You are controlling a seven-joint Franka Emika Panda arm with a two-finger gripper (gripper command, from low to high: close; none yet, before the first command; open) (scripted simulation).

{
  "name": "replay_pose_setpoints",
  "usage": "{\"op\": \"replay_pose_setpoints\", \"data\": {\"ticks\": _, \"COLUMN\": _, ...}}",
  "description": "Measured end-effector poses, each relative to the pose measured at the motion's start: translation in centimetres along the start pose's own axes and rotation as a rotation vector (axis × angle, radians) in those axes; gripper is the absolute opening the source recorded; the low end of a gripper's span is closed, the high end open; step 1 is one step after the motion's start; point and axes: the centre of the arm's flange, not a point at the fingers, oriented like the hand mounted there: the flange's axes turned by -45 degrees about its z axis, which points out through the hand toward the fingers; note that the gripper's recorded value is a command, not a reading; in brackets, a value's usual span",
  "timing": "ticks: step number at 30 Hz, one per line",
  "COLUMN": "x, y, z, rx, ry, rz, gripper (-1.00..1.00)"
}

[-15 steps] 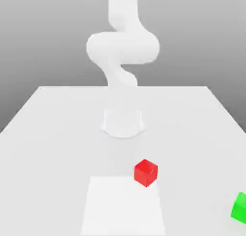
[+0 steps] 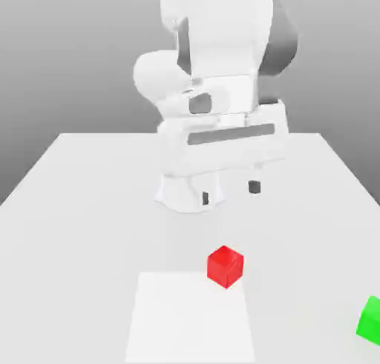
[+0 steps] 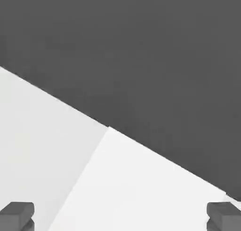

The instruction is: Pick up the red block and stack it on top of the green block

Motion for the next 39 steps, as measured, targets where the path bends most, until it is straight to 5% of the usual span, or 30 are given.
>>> {"op": "replay_pose_setpoints", "data": {"ticks": 3, "x": -2.9, "y": -2.8, "z": 6.9, "rx": 0.049, "ry": -0.098, "rz": -0.12, "gripper": 0.0}}
{"op": "replay_pose_setpoints", "data": {"ticks": 9, "x": -4.4, "y": -3.9, "z": 12.6, "rx": 0.061, "ry": -0.124, "rz": -0.151, "gripper": 0.0}}
{"op": "replay_pose_setpoints", "data": {"ticks": 10, "x": -4.6, "y": -4.0, "z": 13.1, "rx": 0.06, "ry": -0.125, "rz": -0.151, "gripper": -1.0}}
{"op": "replay_pose_setpoints", "data": {"ticks": 26, "x": -3.6, "y": -3.7, "z": 7.3, "rx": 0.059, "ry": -0.127, "rz": -0.15, "gripper": -1.0}}
{"op": "replay_pose_setpoints", "data": {"ticks": 39, "x": 13.0, "y": -9.0, "z": 6.2, "rx": -0.001, "ry": -0.144, "rz": -0.089, "gripper": -1.0}}
